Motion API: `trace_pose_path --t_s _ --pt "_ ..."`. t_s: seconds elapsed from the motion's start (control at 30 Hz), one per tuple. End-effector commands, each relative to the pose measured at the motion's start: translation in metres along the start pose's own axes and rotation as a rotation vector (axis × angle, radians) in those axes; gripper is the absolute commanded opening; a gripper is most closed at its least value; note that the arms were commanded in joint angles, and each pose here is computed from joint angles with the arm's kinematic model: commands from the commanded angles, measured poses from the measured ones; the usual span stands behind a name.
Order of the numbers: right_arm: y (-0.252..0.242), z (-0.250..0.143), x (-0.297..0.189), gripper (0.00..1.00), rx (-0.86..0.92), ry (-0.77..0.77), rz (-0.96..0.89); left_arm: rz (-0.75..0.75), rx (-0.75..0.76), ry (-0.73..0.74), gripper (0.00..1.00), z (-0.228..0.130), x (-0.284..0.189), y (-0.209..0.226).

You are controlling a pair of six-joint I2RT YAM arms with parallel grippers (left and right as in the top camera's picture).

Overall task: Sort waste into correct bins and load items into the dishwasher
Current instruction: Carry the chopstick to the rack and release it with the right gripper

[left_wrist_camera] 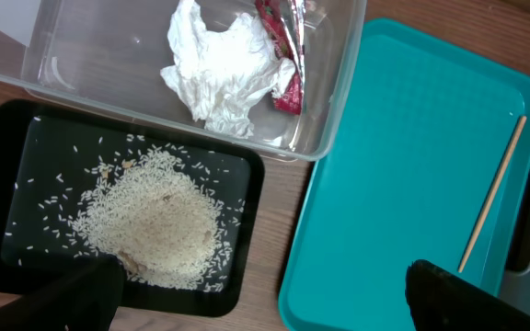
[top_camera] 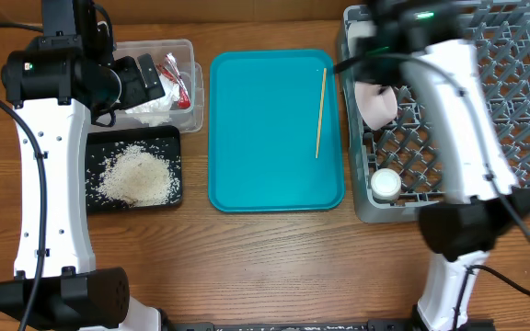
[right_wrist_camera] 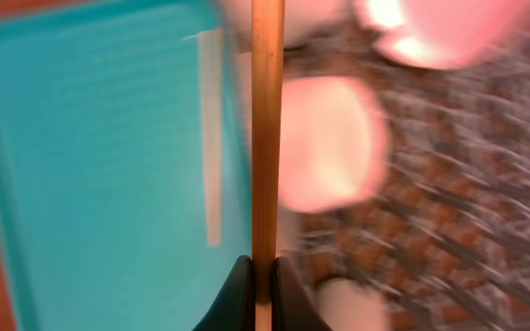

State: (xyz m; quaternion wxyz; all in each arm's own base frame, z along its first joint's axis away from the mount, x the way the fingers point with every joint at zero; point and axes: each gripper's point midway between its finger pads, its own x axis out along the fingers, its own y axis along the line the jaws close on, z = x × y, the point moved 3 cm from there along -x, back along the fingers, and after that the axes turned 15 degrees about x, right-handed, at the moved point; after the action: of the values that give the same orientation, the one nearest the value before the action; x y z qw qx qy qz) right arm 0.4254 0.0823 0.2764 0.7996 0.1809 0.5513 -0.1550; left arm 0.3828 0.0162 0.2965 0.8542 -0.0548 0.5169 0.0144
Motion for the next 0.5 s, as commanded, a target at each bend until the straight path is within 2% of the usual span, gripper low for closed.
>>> trace_pose_path --t_s 0.0,0.27,0.47 --pt "-0.044 0.022 0.018 0.04 0.207 0.014 -0.085 0.007 -0.003 -0.009 1.0 0.002 -0.002 -0.001" --pt "-0.099 0.036 0.082 0.04 0.341 0.083 -0.143 0.007 -0.003 -0.009 1.0 0.002 -0.002 -0.001" --pt "-0.106 0.03 0.114 0.04 0.362 0.123 -0.122 0.007 -0.003 -0.009 1.0 0.002 -0.002 -0.001"
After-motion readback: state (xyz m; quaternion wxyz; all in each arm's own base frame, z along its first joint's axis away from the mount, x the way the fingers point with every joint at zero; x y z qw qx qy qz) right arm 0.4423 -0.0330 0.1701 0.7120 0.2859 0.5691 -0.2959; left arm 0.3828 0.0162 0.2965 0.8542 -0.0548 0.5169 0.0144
